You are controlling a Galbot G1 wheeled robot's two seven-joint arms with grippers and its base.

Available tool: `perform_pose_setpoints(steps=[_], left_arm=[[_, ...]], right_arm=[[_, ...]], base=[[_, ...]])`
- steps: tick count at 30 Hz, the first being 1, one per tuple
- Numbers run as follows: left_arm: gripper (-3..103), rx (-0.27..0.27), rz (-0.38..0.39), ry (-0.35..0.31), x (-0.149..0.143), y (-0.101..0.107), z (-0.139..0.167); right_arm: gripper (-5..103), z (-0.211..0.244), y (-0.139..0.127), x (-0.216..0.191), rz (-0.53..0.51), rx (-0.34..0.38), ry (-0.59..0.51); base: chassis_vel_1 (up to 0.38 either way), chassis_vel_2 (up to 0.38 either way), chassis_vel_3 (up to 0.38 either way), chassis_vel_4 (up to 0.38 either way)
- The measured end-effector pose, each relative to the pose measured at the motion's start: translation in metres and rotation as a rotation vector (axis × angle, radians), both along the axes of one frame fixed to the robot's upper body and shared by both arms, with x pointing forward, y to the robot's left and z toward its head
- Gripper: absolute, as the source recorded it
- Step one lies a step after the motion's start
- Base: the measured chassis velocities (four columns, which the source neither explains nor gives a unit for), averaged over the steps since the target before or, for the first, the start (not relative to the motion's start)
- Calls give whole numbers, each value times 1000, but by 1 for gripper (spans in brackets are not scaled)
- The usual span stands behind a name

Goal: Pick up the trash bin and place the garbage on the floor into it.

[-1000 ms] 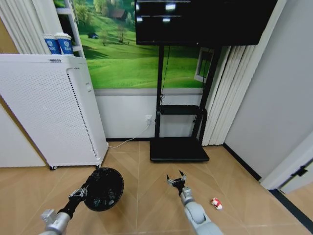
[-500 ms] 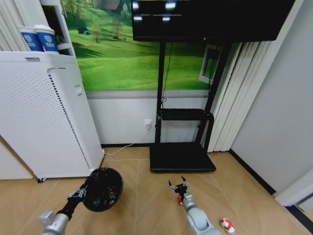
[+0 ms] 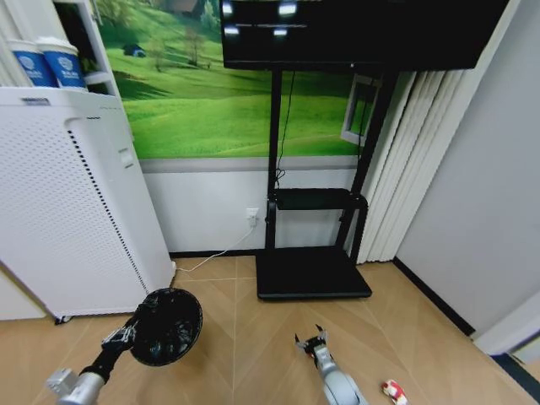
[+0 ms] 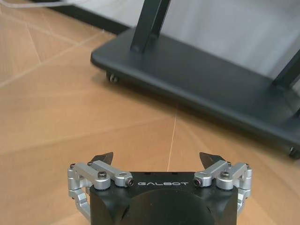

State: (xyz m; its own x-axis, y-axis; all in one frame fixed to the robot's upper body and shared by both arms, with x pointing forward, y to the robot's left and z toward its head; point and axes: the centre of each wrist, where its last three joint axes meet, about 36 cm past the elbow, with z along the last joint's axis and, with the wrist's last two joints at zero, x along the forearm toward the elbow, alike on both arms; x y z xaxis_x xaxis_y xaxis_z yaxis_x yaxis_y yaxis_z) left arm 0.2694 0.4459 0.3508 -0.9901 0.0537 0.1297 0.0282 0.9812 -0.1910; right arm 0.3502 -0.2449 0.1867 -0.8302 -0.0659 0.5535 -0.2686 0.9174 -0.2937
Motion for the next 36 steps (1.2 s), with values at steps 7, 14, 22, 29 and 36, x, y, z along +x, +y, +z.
perform_pose_setpoints(steps=[7,14,22,29,36], left_arm=[[6,-4,-13,-6,2,-5,1],[6,-10,-22,-8,4,-10,0],[6,-14,-26,-10,4,-13,-1],[6,-16,-38,-26,5,-18,4],[6,-17,-42,-27,6,-20,2]], right_arm=[[100,-22,5,17,-8,-26,47],[100,-42,-1,25,-55,-73,110],[94,-60,-12,20,-119,-81,166],[68,-63,-14,18,-124,-48,184],[53,-58,-20,16,-128,-25,183]], base=[[0,0,0,0],[0,0,0,0],[0,0,0,0],[0,0,0,0],[0,0,0,0]])
